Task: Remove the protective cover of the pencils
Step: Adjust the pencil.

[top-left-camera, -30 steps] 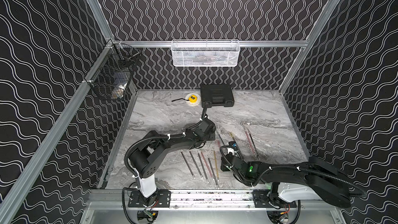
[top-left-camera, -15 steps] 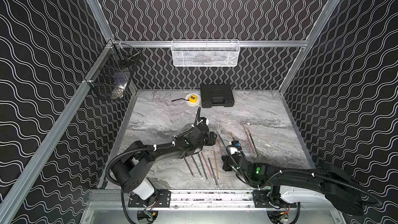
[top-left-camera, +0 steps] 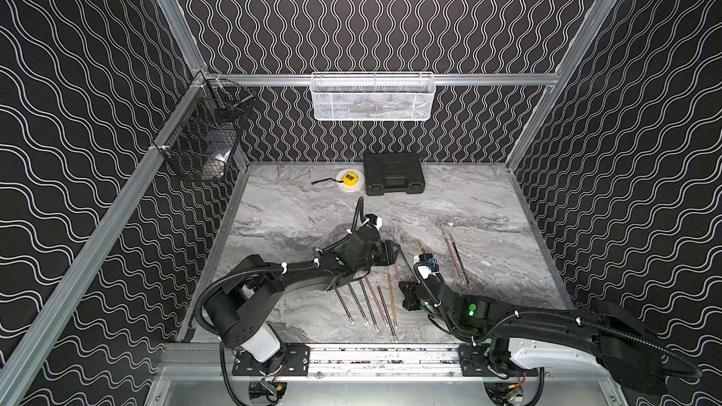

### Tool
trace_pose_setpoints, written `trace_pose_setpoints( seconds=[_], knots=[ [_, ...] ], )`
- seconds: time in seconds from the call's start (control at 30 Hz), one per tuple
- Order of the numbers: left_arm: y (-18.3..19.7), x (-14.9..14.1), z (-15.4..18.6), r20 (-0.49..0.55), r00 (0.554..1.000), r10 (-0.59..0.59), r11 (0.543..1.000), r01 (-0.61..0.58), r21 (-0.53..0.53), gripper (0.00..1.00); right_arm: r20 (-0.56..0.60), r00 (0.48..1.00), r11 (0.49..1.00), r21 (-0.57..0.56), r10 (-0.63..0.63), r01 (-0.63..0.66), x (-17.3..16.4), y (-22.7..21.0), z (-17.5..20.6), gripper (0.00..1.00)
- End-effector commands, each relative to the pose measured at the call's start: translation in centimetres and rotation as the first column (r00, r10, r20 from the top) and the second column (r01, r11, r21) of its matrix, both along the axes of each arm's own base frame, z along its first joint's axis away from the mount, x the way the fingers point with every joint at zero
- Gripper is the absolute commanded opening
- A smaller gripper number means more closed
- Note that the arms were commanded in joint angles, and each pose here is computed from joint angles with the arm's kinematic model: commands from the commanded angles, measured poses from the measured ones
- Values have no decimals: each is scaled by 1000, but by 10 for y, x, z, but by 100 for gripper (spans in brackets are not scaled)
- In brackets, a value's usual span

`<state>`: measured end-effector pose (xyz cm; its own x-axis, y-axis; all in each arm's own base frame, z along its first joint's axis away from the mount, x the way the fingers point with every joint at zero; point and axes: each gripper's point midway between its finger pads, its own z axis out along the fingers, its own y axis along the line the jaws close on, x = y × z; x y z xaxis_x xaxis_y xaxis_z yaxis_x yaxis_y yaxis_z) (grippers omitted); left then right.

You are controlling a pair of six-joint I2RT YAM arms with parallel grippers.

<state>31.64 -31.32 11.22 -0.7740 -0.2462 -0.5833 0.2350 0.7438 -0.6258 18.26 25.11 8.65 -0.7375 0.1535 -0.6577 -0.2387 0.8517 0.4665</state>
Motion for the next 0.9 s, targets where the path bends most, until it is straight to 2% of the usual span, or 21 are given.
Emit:
trace_pose_setpoints(
  seconds=[0.0,0.07,0.2,0.43,0.57,0.73,0.87],
  knots=[
    [2,7,8,22,999,35,999,-35,-15,58,20,1000,1000,31,-1,1,2,4,11,0],
    [0,7,10,24,999,33,999,-32,-22,57,20,1000,999,36,4,-4,2,6,12,0],
    [-5,7,9,13,1000,20,999,-19,-38,50,25,1000,999,48,16,-17,0,10,15,0],
    [-6,8,6,-2,1000,29,998,-29,-50,34,42,999,998,53,21,-23,-2,14,19,0],
    [-7,8,5,-7,1000,26,998,-26,-54,33,48,999,998,57,21,-24,-3,15,21,0],
    [-4,9,4,-14,999,45,998,-46,-48,24,47,999,998,58,24,-27,-4,16,20,0],
    [1,9,0,-26,997,76,996,-77,-50,22,45,999,998,56,31,-33,-5,18,19,0]
  ],
)
